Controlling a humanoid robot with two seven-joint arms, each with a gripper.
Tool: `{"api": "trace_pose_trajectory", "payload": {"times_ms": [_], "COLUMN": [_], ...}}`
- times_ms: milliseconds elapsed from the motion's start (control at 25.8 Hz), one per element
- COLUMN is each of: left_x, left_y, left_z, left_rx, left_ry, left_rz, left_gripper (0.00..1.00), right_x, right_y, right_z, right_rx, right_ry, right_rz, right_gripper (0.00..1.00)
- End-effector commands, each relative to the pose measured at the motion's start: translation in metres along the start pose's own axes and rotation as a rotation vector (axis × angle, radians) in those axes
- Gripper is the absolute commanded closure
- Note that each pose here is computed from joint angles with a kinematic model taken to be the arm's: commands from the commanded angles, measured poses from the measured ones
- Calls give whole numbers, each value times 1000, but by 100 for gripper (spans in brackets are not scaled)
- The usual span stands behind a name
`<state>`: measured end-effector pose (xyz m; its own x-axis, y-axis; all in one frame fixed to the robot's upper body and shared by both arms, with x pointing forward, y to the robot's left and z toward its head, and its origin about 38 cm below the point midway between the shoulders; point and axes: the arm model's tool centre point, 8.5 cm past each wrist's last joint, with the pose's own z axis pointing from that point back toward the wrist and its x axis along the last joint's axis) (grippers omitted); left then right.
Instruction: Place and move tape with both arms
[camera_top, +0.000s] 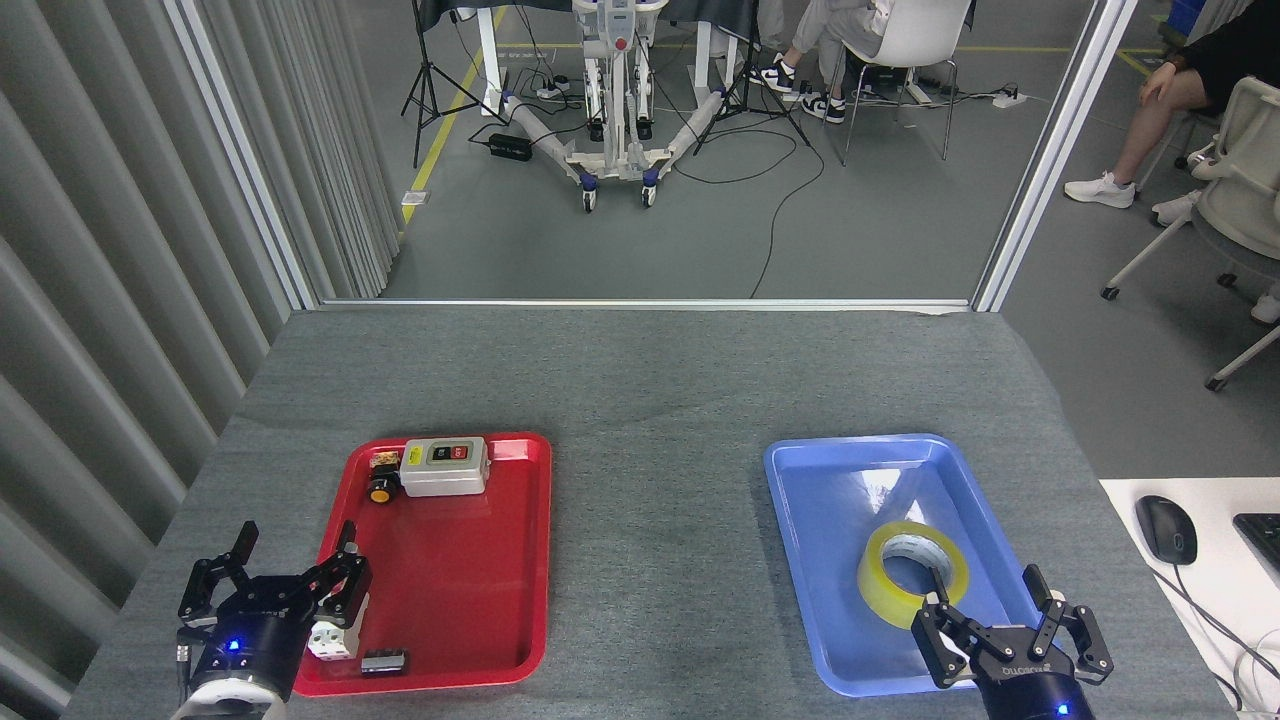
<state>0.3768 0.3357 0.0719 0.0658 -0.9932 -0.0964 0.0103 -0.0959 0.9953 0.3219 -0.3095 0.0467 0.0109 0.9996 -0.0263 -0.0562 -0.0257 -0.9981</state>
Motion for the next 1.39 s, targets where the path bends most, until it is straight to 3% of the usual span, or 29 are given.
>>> {"api": "trace_pose_trajectory", "payload": {"times_ms": [0,116,465,736,891,1085,1356], "left_x": [-8,-15,-13,-1,41,45,68], "left_y": [2,5,7,21,23,23,21], "left_z": [0,0,1,16,27,27,26], "left_rx": [4,14,19,70,81,80,70], "left_ry": [-8,-21,-33,-79,-127,-58,-119], "left_rz": [-4,15,12,76,134,158,161], "left_gripper": [1,1,1,1,1,1,1], "right_x": [-2,-4,8,11,20,20,15], "right_y": [2,2,4,3,5,4,4], "right_z": [4,4,1,0,-1,-1,0], "right_rx": [-10,-21,-7,-35,-31,-31,-28], "right_ry": [14,49,53,30,8,4,2], "right_rz": [-62,-128,-91,-77,-83,-81,-65], "right_gripper": [1,1,1,1,1,1,1]}}
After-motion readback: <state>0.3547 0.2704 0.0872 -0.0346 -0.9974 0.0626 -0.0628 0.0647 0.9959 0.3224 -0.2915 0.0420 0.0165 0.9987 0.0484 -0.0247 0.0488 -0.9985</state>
